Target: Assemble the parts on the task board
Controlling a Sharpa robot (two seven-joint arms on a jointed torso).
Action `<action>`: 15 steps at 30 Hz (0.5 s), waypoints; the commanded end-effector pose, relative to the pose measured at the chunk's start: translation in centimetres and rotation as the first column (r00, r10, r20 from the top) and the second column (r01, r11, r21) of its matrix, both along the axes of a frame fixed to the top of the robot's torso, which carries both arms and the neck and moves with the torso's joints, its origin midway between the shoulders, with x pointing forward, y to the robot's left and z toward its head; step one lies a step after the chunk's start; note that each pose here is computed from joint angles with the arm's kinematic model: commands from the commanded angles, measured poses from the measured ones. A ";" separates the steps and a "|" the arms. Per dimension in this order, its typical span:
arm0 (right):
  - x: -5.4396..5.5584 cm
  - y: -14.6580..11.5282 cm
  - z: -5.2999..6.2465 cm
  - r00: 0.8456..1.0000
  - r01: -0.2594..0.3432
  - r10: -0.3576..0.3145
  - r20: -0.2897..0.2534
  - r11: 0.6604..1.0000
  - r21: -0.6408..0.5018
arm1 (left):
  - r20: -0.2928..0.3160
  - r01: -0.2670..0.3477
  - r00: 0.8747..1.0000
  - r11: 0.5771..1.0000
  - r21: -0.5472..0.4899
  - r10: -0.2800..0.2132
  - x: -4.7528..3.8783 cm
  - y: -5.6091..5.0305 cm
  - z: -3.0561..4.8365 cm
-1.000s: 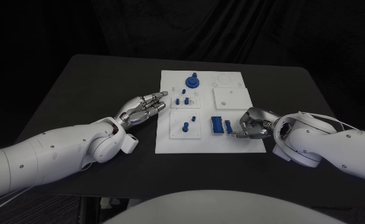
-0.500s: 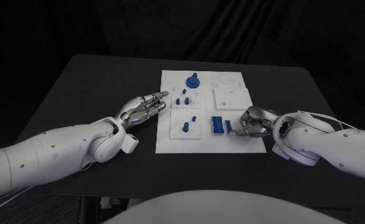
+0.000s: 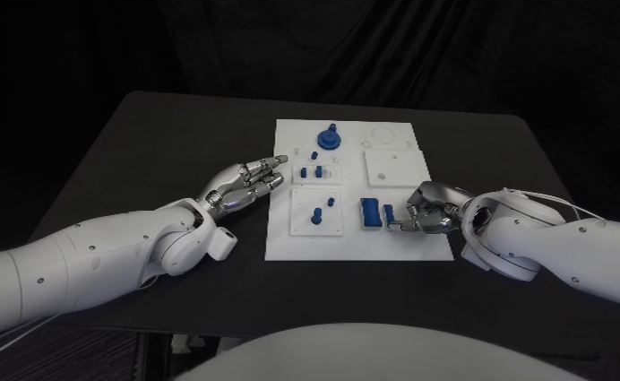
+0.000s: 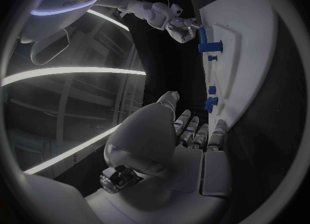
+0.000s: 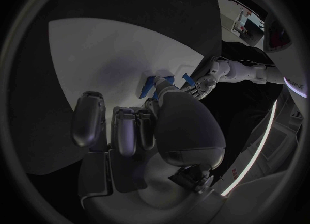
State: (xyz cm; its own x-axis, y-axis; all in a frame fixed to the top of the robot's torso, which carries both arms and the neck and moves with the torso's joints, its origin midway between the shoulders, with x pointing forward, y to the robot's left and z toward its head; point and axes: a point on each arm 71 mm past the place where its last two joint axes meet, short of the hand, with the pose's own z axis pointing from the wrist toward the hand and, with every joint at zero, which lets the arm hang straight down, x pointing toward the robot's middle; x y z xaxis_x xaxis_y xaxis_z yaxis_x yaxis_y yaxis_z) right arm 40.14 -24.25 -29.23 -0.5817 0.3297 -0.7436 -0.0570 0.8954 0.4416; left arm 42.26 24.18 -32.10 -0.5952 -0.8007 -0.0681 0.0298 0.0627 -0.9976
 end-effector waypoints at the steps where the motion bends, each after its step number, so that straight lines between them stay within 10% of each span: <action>1: -0.1 -0.1 -0.4 1.000 -0.005 0.005 -0.027 1.000 -0.026 | 0.039 0.017 0.999 0.999 -0.045 -0.015 -0.15 -0.2 0.34; 15: 0.0 0.0 -0.9 0.998 -0.019 0.016 -0.059 0.999 -0.045 | 0.038 0.017 0.999 0.999 -0.045 -0.015 -0.16 -0.2 0.33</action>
State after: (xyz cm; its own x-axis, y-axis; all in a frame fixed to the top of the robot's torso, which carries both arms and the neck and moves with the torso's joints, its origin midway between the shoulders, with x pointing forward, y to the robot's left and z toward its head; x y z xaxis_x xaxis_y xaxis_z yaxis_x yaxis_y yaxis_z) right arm 40.27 -24.11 -29.78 -0.6122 0.3041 -0.7299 -0.0577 0.9035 0.4247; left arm 42.24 24.15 -32.12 -0.5964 -0.7999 -0.0669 0.0289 0.0619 -0.9977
